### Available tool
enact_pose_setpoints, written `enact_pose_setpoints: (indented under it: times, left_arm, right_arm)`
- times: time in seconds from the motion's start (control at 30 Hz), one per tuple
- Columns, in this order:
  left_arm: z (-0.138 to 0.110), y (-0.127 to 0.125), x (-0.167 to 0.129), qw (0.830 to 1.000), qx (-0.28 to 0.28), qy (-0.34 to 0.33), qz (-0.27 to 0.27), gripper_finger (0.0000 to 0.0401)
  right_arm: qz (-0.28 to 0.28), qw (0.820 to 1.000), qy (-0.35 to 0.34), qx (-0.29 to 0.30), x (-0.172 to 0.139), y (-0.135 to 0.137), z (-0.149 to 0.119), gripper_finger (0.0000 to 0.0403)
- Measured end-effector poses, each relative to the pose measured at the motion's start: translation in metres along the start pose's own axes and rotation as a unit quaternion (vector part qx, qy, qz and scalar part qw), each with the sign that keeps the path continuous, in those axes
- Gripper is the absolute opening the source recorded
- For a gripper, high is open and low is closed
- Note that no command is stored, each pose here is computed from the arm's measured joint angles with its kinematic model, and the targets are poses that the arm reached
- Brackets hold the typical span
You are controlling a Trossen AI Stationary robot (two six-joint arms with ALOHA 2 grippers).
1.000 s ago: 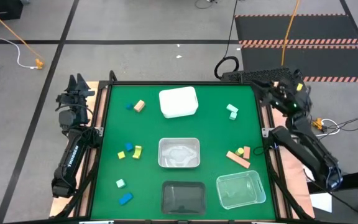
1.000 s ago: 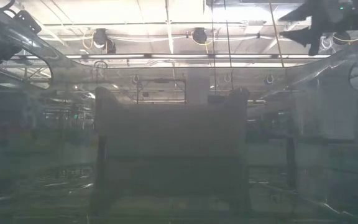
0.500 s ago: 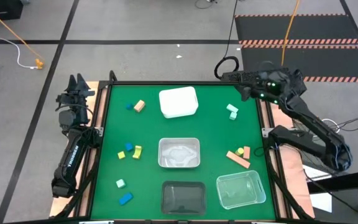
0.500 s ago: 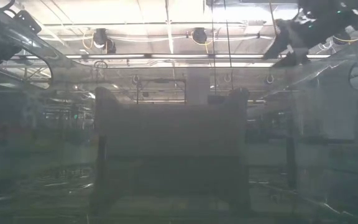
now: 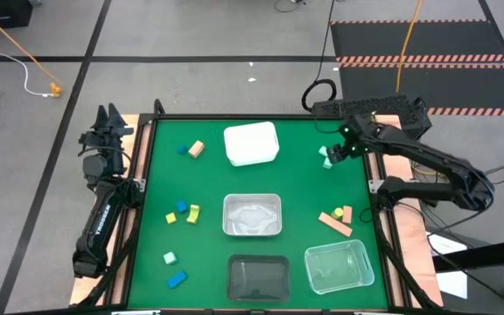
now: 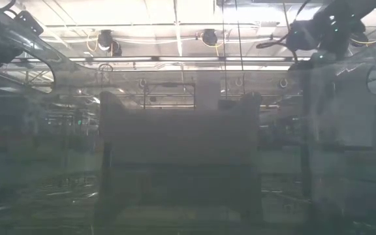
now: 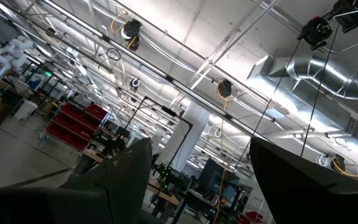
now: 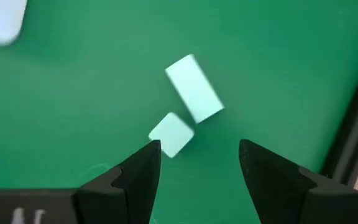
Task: Sort & place blocks by color
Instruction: Put the bottom right light blue block into the transparent bin
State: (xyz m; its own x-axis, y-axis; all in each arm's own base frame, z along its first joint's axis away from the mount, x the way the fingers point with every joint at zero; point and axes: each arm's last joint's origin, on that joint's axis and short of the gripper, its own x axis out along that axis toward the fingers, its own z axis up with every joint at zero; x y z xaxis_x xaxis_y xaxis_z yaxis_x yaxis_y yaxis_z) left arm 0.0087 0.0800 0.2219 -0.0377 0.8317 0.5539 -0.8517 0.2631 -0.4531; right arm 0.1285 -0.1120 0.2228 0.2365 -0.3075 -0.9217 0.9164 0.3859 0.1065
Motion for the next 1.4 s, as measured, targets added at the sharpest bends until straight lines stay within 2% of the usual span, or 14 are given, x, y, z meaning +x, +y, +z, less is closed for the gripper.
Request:
enact_pose_setpoints:
  times: [0.27, 0.47, 0.63, 0.77, 1.03, 1.4]
  left_arm:
    - [0.000, 0.000, 0.000, 1.000, 0.000, 0.000, 0.000, 0.0271]
    - [0.000, 0.000, 0.000, 1.000, 0.000, 0.000, 0.000, 0.0271]
    - [0.000, 0.000, 0.000, 1.000, 0.000, 0.000, 0.000, 0.0271]
    - [0.000, 0.000, 0.000, 1.000, 0.000, 0.000, 0.000, 0.0271]
    - [0.000, 0.000, 0.000, 1.000, 0.000, 0.000, 0.000, 0.0271]
    - [0.000, 0.000, 0.000, 1.000, 0.000, 0.000, 0.000, 0.0271]
  right_arm:
    - [0.004, 0.998, 0.026, -0.064, 0.018, 0.019, 0.000, 0.0221]
    - [-0.010, 0.997, 0.059, -0.056, 0.034, 0.026, 0.000, 0.0257]
    - [-0.013, 0.996, 0.065, -0.065, 0.048, 0.034, 0.002, 0.0269]
    - [-0.016, 0.992, 0.076, -0.097, 0.060, 0.040, 0.002, 0.0269]
    - [-0.077, 0.986, 0.092, -0.117, 0.080, 0.044, -0.003, 0.0260]
    - [-0.077, 0.983, 0.100, -0.134, 0.091, 0.052, -0.007, 0.0238]
